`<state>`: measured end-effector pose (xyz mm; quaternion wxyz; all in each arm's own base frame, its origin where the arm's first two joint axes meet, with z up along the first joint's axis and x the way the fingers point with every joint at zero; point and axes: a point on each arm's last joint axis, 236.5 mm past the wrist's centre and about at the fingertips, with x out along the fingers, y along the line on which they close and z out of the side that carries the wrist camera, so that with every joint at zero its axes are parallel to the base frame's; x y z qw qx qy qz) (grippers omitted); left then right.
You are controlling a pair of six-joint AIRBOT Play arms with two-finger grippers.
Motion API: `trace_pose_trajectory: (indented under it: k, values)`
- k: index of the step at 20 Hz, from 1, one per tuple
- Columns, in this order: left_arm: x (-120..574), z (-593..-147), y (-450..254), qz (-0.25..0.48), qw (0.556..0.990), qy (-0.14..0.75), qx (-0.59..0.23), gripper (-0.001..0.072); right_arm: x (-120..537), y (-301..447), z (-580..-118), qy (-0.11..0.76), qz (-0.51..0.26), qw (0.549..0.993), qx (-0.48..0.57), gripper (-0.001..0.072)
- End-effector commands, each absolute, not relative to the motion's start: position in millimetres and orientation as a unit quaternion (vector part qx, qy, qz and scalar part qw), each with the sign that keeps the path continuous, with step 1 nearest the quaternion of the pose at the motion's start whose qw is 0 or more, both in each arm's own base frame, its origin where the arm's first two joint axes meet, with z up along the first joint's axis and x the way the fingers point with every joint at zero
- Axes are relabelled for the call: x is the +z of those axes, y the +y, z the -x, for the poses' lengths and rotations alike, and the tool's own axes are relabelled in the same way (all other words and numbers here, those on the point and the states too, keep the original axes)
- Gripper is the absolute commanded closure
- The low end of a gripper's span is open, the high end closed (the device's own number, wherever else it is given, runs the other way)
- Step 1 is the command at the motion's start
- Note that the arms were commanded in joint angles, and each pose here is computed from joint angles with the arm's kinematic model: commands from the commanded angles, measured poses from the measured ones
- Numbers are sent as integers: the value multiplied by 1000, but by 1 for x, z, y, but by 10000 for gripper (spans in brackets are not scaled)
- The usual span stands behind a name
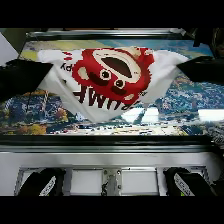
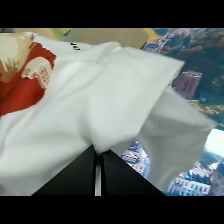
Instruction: Fold the clothes and pants, and hang the long-sleeved shirts on hangers.
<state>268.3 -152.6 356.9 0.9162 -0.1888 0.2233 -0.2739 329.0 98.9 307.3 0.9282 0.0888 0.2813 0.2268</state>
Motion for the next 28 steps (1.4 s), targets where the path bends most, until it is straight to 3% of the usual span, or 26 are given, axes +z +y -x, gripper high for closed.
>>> trace_pose_trajectory:
  k: [1, 3, 6, 8, 10, 11, 13, 17, 23, 28]
  values:
    - [359, -242, -139, 216, 920, 213, -250, 687, 302, 37, -296, 315, -64, 943, 84, 690]
    - [307, -249, -138, 239, 904, 275, -223, 687, 279, 10, -296, 357, -56, 932, 26, 690]
    - [209, -262, -163, 263, 850, 403, -216, 687, 245, 15, -325, 410, -71, 908, 39, 690]
    - [142, -273, -185, 245, 818, 475, -212, 687, 207, 16, -356, 455, -78, 886, 41, 690]
    - [88, -301, -195, 230, 815, 498, -187, 687, 173, 13, -407, 458, -85, 884, 36, 674]
    - [67, -320, -197, 238, 814, 501, -171, 686, 157, 10, -433, 449, -87, 888, 33, 617]
    - [32, -351, -194, 246, 810, 514, -139, 686, 130, 5, -457, 456, -90, 885, 33, 146]
    - [-20, -373, -177, 231, 778, 575, -106, 686, 89, 38, -429, 512, -97, 849, 91, 143]
    - [-40, -379, -166, 225, 759, 604, -95, 686, -37, 138, -346, 602, -217, 746, 183, 154]
    - [-41, -377, -166, 221, 759, 605, -99, 686, -86, 189, -333, 612, -223, 734, 191, 167]
